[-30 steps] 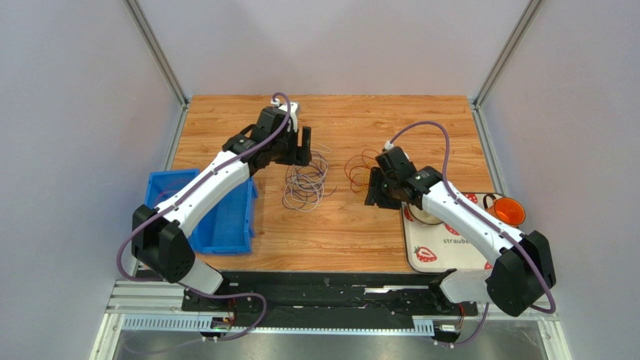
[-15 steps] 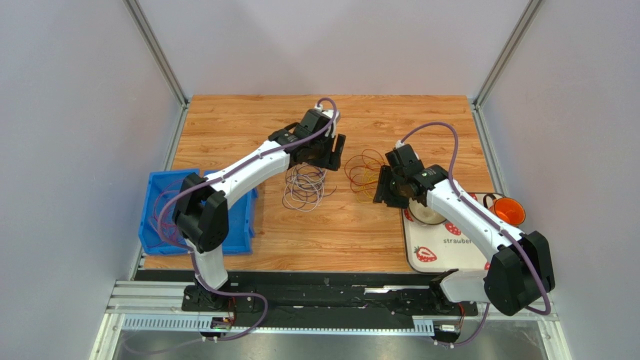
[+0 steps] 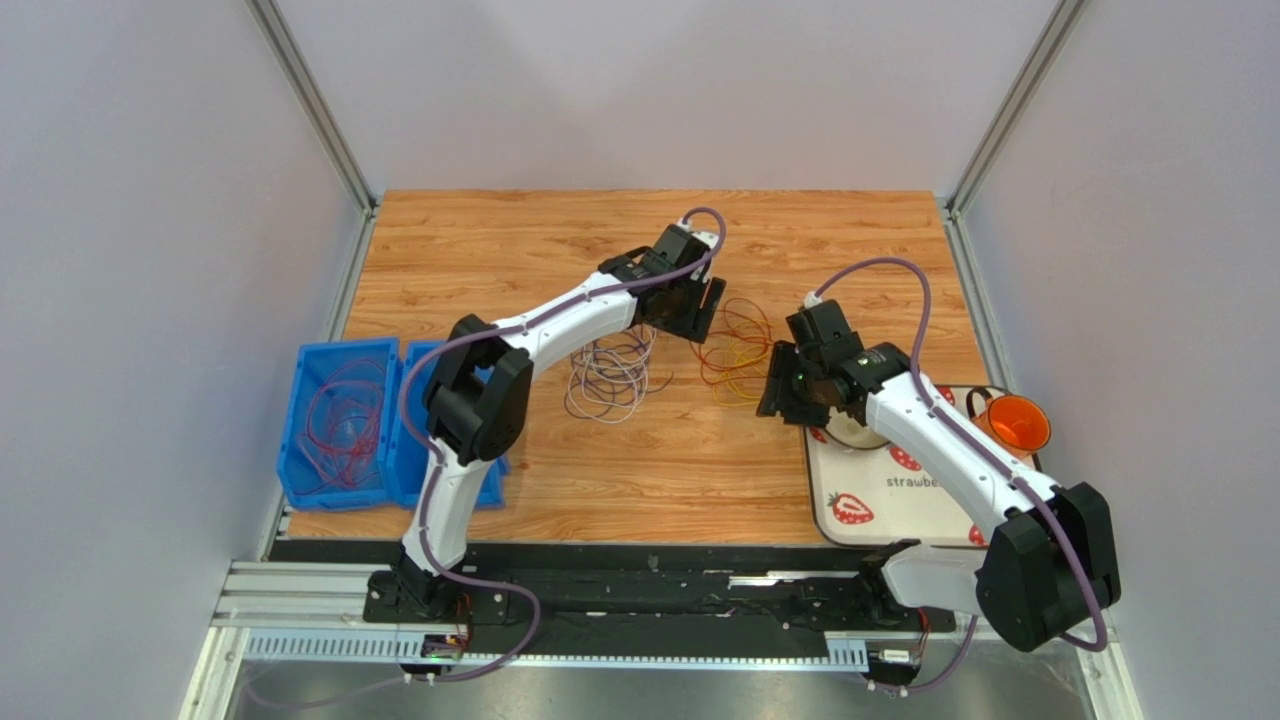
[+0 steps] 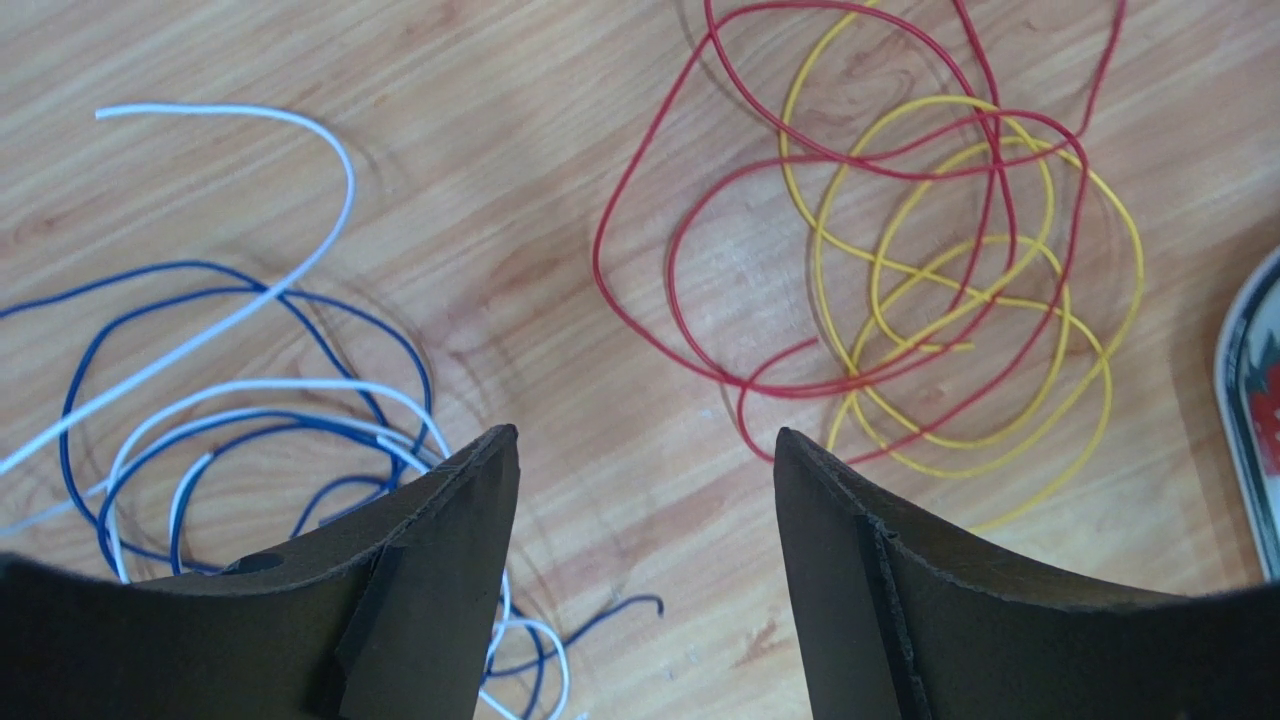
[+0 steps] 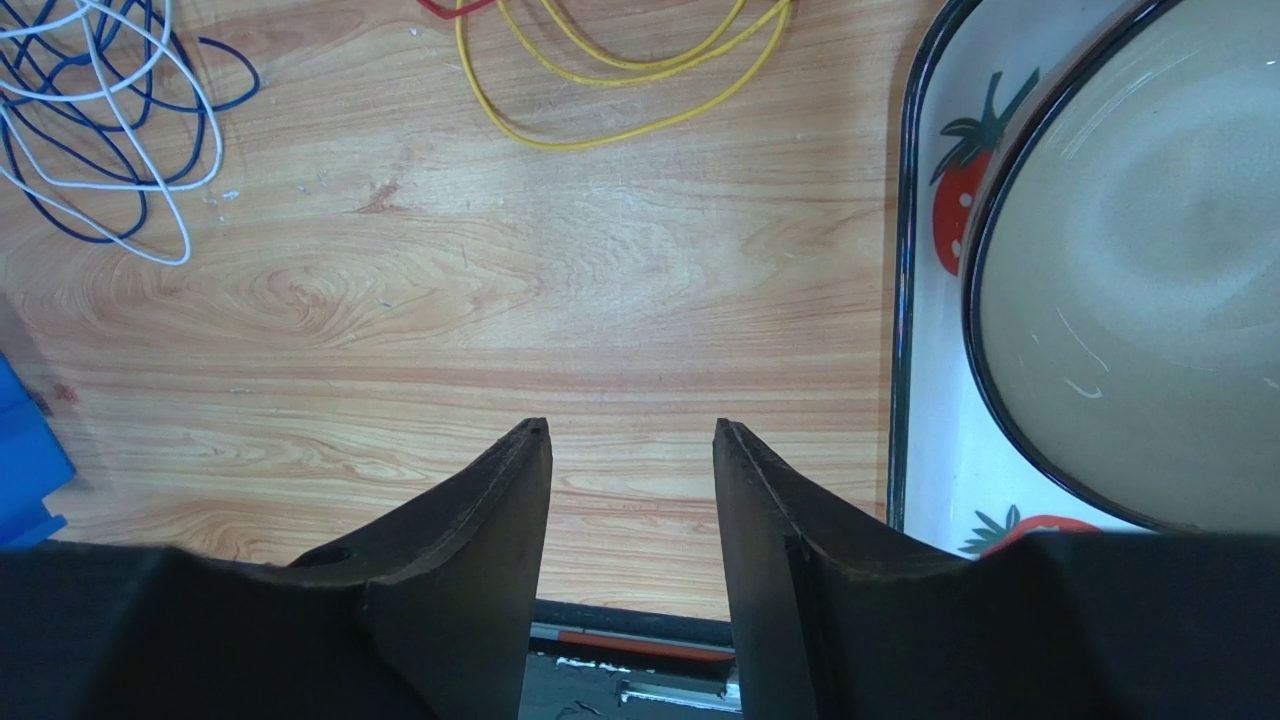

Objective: Untangle the cables
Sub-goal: Pick up the cable at the center of the board.

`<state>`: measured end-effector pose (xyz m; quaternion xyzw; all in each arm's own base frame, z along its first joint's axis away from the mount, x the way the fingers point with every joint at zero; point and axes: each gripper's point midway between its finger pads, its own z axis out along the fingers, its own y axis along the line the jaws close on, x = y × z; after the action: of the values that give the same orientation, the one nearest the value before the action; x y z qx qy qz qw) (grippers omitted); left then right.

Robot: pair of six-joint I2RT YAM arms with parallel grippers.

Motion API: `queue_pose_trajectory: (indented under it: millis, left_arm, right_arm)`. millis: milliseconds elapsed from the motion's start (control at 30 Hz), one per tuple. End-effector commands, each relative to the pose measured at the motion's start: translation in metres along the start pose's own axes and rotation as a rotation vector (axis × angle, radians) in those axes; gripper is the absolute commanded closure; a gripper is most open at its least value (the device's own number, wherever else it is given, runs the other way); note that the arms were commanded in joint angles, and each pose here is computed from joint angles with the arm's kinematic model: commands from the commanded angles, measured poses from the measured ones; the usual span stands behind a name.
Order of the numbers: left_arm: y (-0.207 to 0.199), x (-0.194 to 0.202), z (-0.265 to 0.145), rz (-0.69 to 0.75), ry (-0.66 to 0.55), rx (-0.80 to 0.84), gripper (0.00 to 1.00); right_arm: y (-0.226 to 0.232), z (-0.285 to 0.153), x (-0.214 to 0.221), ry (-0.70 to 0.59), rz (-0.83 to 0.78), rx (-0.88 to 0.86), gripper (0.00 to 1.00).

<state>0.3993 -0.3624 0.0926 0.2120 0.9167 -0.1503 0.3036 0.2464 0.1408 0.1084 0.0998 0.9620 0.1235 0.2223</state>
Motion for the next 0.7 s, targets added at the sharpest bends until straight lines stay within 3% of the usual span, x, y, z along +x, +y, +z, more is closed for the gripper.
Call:
queue_pose_trajectory:
  millis: [0,667]
  left_arm:
    - [-0.002,-0.022,0.011,0.068,-0.041,-0.009,0.29]
    - [-0.004,-0.025,0.063,0.052,0.018,0.006,0.32]
  right_arm:
    - [0.005,-0.006,-0.003,-0.024,-0.017,-0.059,0.52]
    - [0.002,0.004,0.001,0.001,-0.034,-0.084,0.52]
